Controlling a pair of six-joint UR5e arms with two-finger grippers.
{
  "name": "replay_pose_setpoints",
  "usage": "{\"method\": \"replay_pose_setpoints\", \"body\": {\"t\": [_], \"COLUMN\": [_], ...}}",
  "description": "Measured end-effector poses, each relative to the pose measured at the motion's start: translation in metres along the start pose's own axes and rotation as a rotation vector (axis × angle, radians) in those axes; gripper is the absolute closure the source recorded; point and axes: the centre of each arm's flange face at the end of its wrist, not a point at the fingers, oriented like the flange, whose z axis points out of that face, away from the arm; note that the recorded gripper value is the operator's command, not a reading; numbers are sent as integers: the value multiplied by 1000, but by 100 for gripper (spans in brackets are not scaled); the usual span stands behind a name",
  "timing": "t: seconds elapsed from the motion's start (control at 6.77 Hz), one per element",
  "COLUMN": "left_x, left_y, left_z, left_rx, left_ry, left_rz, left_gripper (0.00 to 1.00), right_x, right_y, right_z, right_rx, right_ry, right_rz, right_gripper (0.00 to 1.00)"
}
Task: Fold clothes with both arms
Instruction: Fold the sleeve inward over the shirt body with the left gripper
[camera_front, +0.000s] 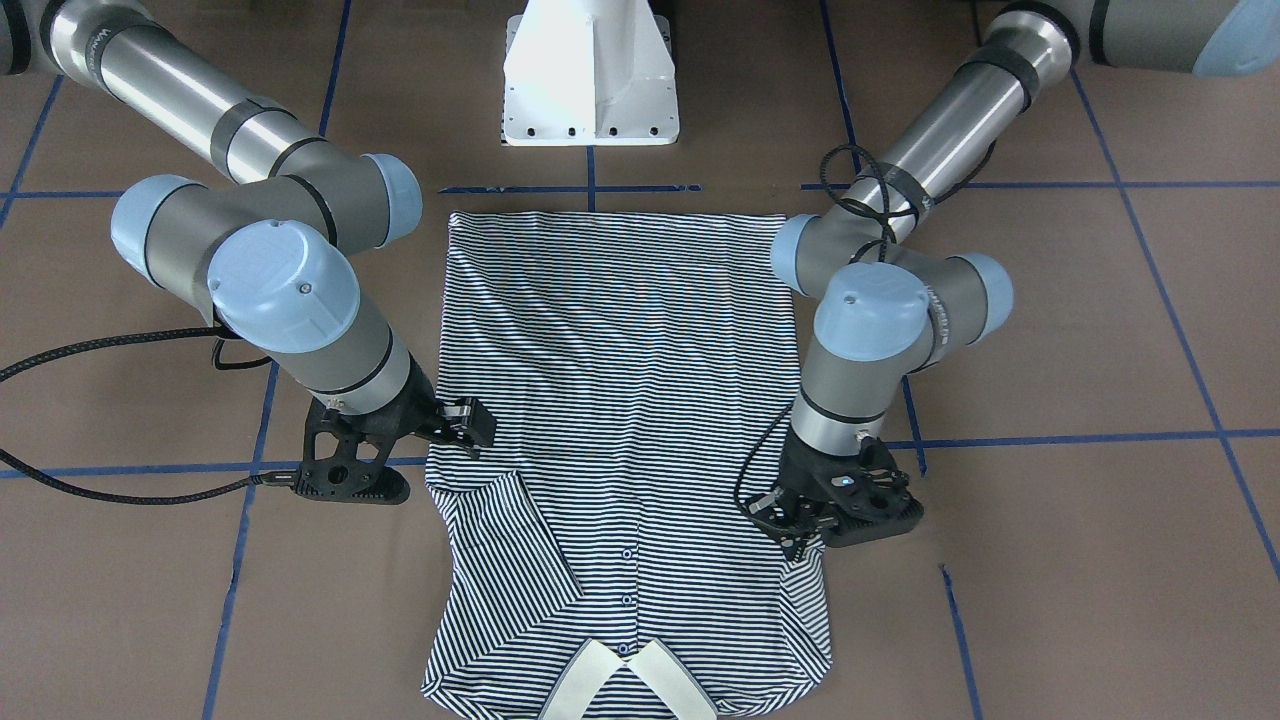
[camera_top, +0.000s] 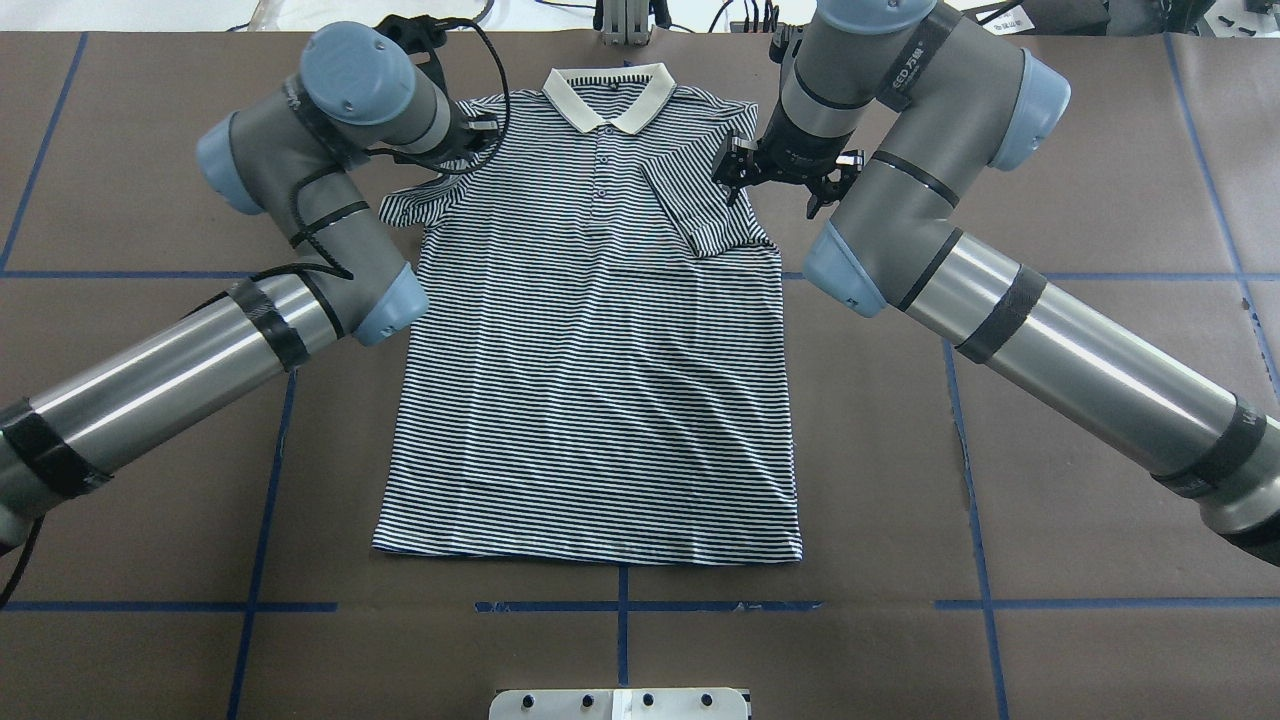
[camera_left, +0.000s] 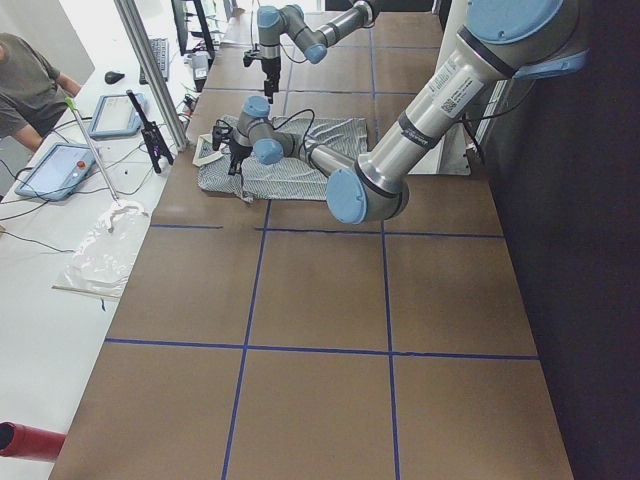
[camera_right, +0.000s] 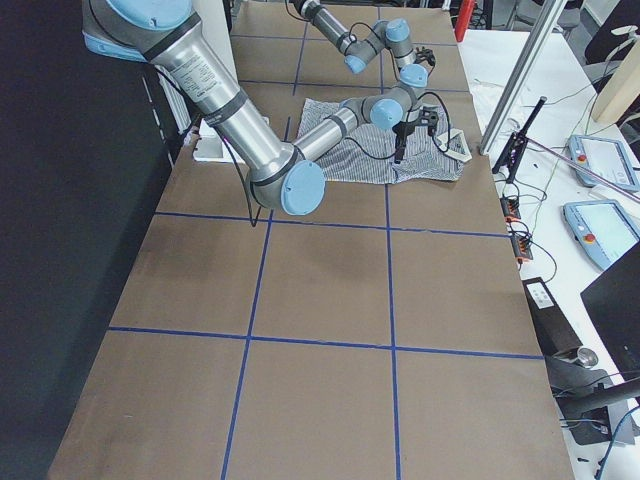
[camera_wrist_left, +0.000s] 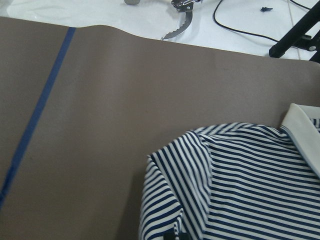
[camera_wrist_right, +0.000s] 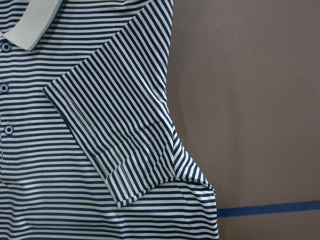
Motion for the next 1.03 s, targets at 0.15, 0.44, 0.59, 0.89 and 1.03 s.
{"method": "replay_pose_setpoints", "body": {"t": [0.15, 0.44, 0.59, 0.89, 1.03], "left_x": [30, 49, 47, 51, 58], "left_y": [7, 4, 2, 2, 2], "left_z": [7, 19, 24, 21, 12], "left_rx": [-7, 42, 63, 81, 76], "left_ry": [18, 69, 91, 138, 169], "left_rz": [-45, -75, -66, -31, -20], "left_gripper": [100, 1, 0, 0, 0], "right_x": [0, 0, 0, 4, 10], "right_y": [0, 1, 1, 1, 1], "right_z": [1, 1, 1, 4, 8], "right_rx": [0, -1, -1, 0, 7], "right_ry": [1, 1, 1, 2, -9], "right_rz": [0, -1, -1, -4, -10], "right_gripper": [0, 0, 0, 0, 0]}}
